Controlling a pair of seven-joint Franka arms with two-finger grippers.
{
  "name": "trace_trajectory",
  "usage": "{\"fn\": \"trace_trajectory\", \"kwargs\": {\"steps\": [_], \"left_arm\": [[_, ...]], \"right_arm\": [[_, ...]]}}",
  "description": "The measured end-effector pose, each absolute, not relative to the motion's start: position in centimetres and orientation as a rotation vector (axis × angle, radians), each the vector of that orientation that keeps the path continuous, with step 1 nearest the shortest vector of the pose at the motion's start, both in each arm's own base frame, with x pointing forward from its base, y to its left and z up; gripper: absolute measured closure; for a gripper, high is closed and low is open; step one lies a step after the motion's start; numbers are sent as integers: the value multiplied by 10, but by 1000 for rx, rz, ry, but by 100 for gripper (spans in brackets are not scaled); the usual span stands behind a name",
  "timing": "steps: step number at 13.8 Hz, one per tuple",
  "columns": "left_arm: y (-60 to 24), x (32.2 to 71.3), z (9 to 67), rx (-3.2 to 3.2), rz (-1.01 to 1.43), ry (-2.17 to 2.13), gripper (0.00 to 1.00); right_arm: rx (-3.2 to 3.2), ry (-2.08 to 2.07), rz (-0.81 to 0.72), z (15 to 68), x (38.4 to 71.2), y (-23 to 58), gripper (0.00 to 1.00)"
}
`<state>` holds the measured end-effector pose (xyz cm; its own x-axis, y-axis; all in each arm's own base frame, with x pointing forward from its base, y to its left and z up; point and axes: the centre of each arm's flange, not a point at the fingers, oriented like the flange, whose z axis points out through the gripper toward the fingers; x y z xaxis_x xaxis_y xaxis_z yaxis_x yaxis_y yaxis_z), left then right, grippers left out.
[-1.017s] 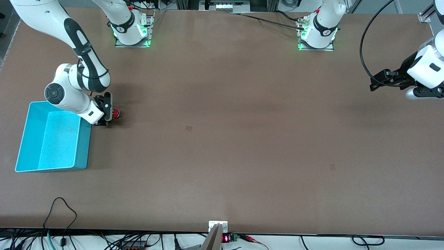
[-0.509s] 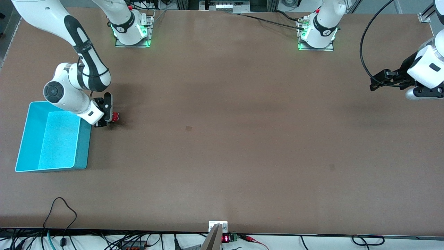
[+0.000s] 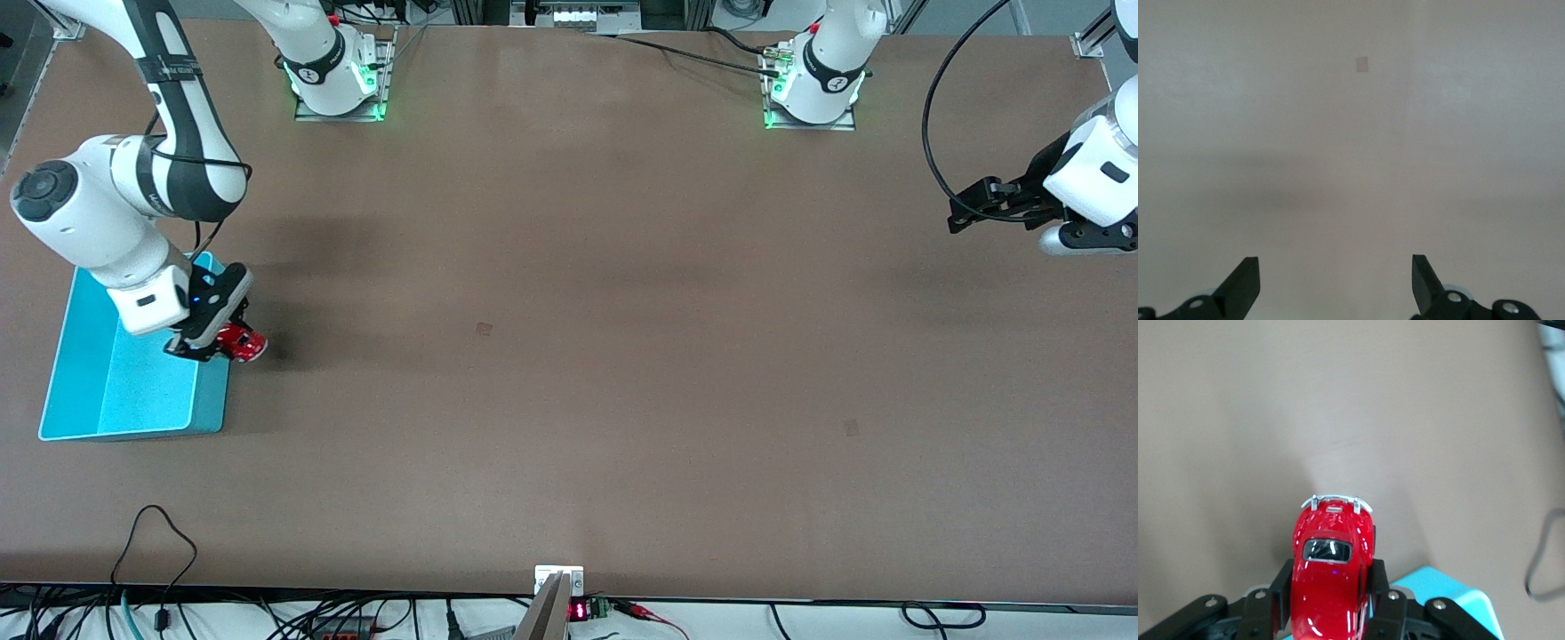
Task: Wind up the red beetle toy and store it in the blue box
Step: 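Lift the car with the right gripper and lower it into the box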
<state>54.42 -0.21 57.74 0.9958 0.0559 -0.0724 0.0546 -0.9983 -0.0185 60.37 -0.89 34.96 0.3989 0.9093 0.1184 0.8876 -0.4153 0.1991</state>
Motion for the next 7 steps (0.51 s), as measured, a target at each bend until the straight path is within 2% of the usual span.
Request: {"fn": "trace_trajectory", "kwargs": {"steps": [3,7], "left_arm": [[-2,544,577,-3122,114,-86,0],[-2,544,577,-3122,115,-86,0]], "right_arm": [[2794,1184,365,356,615,-28,52],[3013,603,342,338,615,-76,52]]}}
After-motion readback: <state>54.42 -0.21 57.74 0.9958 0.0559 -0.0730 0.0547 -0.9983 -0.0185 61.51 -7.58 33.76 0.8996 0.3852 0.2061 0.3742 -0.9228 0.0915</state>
